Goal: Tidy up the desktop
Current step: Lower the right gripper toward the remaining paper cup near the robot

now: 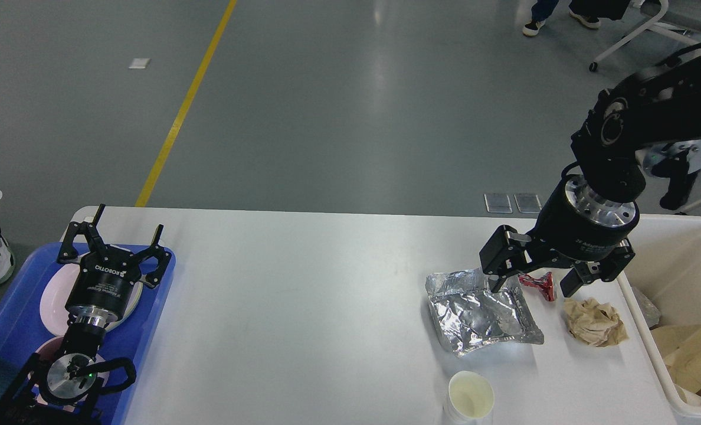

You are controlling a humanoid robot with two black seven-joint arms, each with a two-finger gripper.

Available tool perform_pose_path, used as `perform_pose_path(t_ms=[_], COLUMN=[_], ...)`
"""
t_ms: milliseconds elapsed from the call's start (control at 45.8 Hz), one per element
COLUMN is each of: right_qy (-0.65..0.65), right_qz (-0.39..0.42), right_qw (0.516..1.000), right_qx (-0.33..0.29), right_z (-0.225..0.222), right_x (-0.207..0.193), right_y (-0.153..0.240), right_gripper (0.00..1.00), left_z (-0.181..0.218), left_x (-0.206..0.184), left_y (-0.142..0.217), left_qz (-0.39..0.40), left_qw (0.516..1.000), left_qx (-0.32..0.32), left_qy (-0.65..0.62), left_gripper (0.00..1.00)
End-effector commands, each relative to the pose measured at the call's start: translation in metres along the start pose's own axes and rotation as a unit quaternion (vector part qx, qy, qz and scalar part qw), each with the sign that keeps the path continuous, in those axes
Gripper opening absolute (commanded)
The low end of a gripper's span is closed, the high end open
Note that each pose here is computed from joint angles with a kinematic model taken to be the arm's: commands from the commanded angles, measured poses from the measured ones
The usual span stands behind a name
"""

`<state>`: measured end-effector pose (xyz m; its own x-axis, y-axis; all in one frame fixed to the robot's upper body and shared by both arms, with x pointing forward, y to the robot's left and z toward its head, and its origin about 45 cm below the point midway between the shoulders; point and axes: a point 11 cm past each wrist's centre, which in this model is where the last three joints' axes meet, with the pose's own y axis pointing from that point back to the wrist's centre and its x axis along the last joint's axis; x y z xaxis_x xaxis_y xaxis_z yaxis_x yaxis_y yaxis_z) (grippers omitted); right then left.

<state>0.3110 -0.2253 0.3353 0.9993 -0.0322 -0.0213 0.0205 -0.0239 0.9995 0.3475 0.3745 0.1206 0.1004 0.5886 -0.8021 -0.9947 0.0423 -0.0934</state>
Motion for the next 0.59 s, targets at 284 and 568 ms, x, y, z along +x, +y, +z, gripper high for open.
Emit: perform_pose_path(t_ms=[284, 568], right_qy=[-0.001, 0.018], right_qz=[-0.012, -0.073], right_qw=[1.000, 0.997], right_qx=[0.010, 0.018], right_z=[-0.004, -0.015], right_x=[-0.004, -0.034], right_y=[0.000, -0.025], right_gripper=[1.00, 1.00], left_z=[0.000, 0.000], left_x=[0.000, 0.000], left_y=[0.000, 0.000], left_qz=[0.000, 0.000], left_qw=[1.000, 1.000], left_qx=[0.001, 0.000], left_qy=[0.000, 0.000], left_gripper=[0.96, 0.96])
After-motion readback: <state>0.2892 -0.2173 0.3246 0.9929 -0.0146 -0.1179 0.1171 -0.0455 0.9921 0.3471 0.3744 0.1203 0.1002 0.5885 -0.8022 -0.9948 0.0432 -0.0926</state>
